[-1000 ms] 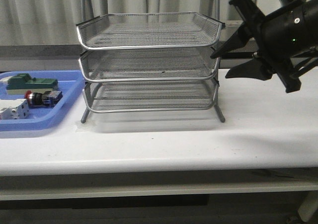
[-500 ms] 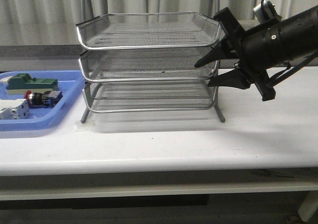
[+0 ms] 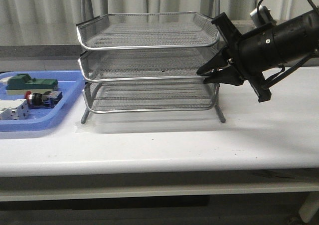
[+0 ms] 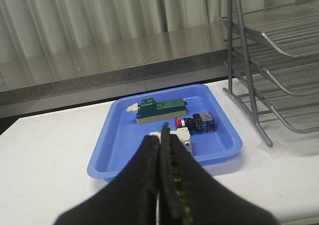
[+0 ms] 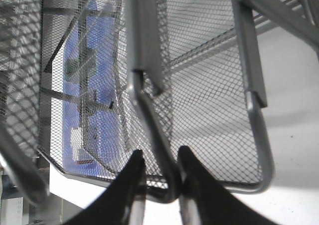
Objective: Place button on rack with both arms
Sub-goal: 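Reach the right gripper to the middle wire tray's front edge, then pull the middle wire tray toward the robot with the right gripper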
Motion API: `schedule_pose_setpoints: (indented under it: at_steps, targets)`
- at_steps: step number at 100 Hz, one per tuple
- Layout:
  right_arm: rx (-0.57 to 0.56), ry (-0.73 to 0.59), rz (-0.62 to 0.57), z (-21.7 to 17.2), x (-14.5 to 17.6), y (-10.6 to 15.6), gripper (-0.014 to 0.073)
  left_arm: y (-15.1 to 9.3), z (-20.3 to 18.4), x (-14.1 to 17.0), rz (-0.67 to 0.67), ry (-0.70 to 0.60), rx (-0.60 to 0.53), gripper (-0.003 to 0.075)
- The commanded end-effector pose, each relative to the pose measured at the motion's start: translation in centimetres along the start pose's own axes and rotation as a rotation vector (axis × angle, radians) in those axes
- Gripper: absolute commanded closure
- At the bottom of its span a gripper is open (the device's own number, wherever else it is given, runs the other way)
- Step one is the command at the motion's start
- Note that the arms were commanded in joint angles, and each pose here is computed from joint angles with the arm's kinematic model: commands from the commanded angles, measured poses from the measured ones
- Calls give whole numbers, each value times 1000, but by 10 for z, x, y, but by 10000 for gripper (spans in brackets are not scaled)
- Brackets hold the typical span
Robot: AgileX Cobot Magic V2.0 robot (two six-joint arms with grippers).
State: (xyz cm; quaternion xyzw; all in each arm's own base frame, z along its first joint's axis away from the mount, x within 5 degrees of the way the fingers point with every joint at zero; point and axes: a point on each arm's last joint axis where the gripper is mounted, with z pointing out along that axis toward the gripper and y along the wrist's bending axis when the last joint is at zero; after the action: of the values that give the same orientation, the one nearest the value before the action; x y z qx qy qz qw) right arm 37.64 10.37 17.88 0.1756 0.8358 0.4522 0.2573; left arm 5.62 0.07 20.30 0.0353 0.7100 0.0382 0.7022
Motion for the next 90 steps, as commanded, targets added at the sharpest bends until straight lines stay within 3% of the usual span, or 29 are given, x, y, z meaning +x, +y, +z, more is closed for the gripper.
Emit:
schedule_pose_setpoints:
  at_steps: [1, 18, 66, 90]
  targets:
    - [-139, -39, -1, -11, -9, 31, 552, -2, -1, 2, -17, -75, 11, 741]
    - [-142, -30, 2, -11, -7, 30, 623, -2, -1, 2, -17, -75, 11, 741]
    - [-143, 132, 41, -17, 34, 4, 622, -2, -1, 2, -17, -75, 11, 741]
    - [-100, 136, 7, -41, 59, -2, 622, -2, -1, 2, -17, -75, 11, 741]
